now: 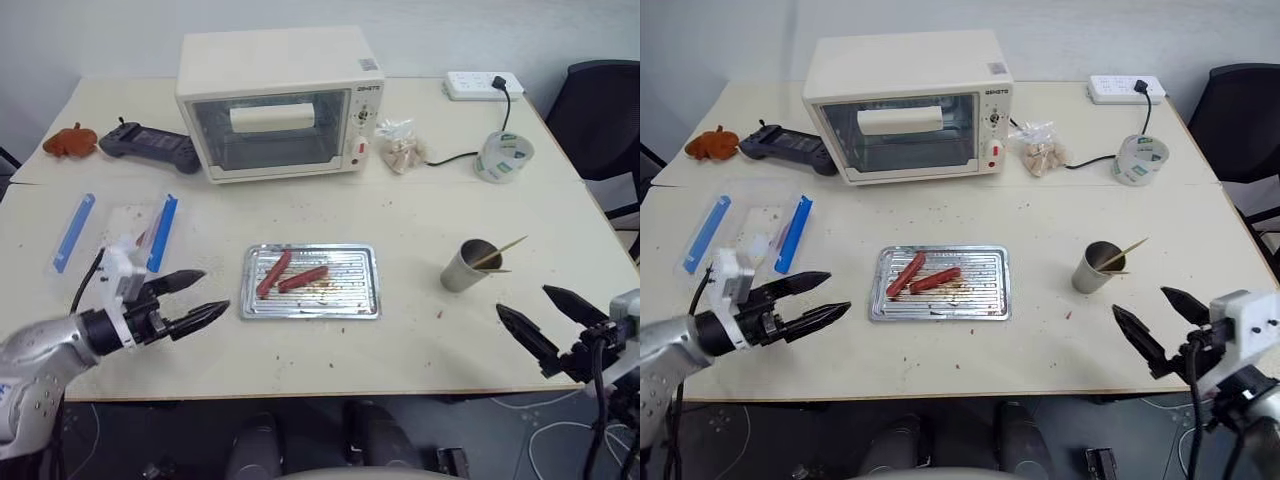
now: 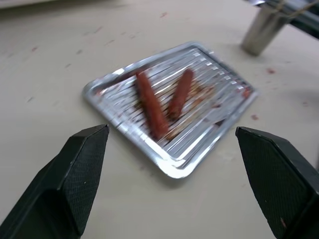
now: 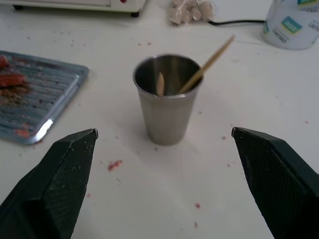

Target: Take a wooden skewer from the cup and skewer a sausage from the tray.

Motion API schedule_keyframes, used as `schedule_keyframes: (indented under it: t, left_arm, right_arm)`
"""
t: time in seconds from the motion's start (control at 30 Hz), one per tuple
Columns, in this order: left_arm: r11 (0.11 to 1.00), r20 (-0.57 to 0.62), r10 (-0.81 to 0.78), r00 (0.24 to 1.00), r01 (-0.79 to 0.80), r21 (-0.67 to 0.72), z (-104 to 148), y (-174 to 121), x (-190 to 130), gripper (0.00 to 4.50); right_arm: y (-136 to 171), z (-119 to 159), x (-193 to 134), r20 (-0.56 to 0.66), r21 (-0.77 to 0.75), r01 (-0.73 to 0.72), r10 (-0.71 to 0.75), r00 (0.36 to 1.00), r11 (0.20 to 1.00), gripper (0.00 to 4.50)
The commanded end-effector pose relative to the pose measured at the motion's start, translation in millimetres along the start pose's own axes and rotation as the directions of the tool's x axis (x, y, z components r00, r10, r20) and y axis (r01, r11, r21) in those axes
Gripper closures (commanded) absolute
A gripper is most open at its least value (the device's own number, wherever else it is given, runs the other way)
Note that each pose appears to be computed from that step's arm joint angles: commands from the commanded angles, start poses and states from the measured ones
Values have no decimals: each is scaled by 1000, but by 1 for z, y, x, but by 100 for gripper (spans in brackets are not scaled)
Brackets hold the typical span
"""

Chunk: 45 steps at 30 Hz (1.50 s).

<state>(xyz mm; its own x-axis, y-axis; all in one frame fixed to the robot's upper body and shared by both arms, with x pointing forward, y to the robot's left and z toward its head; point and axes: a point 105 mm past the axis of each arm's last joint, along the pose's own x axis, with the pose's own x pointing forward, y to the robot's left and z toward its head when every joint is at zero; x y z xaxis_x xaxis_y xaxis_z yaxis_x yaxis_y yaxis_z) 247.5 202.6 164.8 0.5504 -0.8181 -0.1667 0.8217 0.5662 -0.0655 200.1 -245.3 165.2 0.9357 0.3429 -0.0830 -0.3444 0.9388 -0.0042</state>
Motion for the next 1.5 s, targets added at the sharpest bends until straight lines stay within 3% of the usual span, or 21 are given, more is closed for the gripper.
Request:
schedule_keyframes:
  t: [0.03, 0.2, 0.47, 0.57, 0.73, 1.07, 1.27, 1.5]
  left_arm:
    - [979, 22, -204, 979, 203, 21, 21, -17, 16, 20]
    - [925, 40, -374, 926, 370, 87, 46, -24, 45, 20]
    - [865, 58, -493, 868, 481, 142, 59, -37, 85, 20]
    - [858, 57, -502, 863, 490, 152, 60, -40, 90, 18]
    - [861, 69, -498, 864, 484, 160, 65, -39, 92, 18]
    - [855, 79, -504, 860, 484, 186, 71, -40, 98, 18]
    - [848, 76, -513, 855, 491, 200, 72, -41, 102, 18]
    - [838, 84, -527, 845, 502, 212, 75, -43, 108, 18]
  right_arm:
    - [11, 10, 6, 63, 27, 1, -3, 998, 1000, 0]
    - [18, 13, 19, 101, 50, 13, -18, 995, 999, 0]
    - [12, 8, 42, 139, 71, 70, -80, 987, 995, 0]
    - [11, 5, 48, 143, 77, 74, -85, 986, 994, 55]
    - [8, 3, 51, 158, 85, 95, -107, 982, 992, 220]
    - [6, 2, 55, 174, 90, 103, -117, 978, 991, 233]
    - [5, 4, 55, 184, 89, 111, -126, 975, 990, 414]
    - [6, 11, 54, 202, 86, 113, -128, 971, 990, 414]
